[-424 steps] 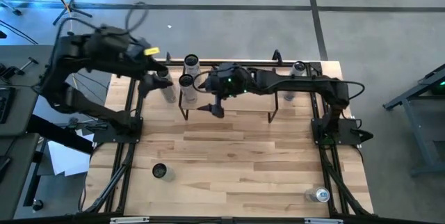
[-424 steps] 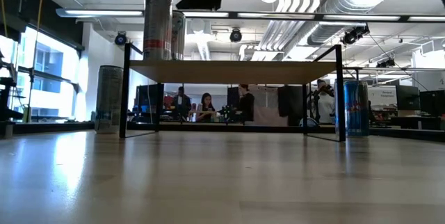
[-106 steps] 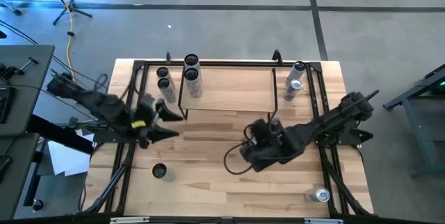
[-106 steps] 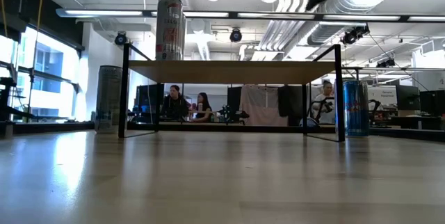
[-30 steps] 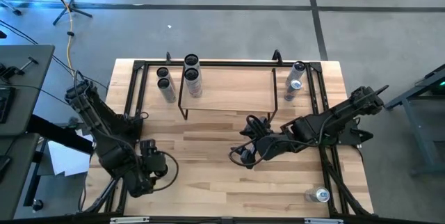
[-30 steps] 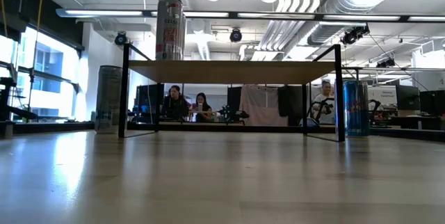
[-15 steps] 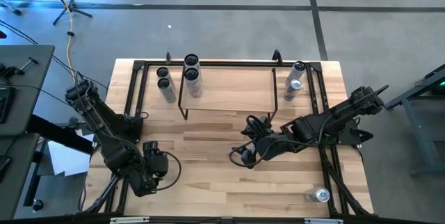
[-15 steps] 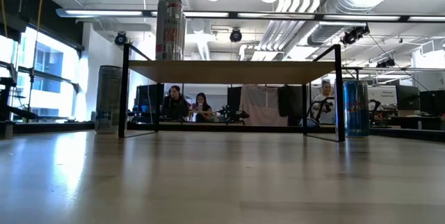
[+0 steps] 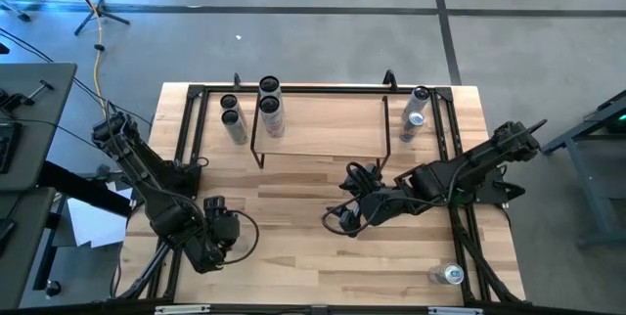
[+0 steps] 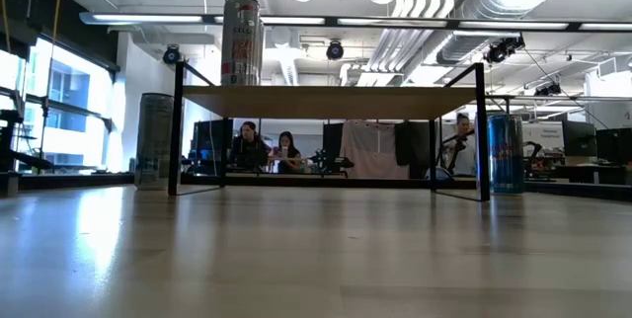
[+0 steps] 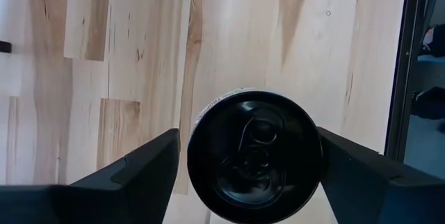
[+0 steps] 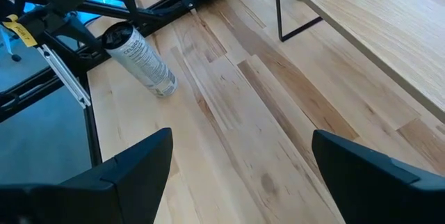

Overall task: Place canned beverage on shelf
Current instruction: Put the bottom white yellow soda can on the shelf

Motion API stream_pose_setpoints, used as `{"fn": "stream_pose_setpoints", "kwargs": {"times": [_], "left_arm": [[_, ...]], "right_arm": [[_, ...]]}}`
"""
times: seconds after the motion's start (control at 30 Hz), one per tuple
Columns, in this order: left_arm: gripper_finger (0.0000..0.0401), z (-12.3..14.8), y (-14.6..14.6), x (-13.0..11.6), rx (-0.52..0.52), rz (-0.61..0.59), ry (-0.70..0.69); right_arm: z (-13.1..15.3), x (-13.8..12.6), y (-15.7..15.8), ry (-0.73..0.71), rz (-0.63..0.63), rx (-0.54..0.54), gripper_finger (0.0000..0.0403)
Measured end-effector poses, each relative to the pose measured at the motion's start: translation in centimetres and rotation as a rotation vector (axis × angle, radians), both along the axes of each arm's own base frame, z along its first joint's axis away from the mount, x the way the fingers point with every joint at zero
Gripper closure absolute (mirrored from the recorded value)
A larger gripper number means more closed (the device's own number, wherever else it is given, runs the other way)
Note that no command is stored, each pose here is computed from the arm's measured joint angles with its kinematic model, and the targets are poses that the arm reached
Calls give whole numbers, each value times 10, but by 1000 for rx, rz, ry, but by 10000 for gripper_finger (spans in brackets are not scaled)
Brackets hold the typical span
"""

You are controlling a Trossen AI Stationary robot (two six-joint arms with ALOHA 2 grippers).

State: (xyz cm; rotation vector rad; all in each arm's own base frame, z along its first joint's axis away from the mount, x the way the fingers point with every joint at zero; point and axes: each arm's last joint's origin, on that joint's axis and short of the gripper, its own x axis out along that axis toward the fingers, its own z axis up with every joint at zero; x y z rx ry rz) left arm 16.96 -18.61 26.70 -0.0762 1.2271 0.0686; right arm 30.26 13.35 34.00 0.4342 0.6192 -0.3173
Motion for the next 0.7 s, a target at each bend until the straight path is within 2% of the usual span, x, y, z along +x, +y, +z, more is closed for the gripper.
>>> {"fn": "stream_pose_setpoints", "kwargs": {"times": [0.3,0.43,0.6,0.7], "left_arm": [[191,1,0,0,-12,8,-2],[204,11,0,2,-81,3,46],[205,70,6,12,-316,-43,-5],[205,116,20,23,-402,-75,-84]], "right_arm": [[0,0,0,11,44,-55,73],[0,0,0,11,43,-54,73],[4,-2,-3,-1,37,-48,73],[9,-5,-7,-14,30,-42,73]]}}
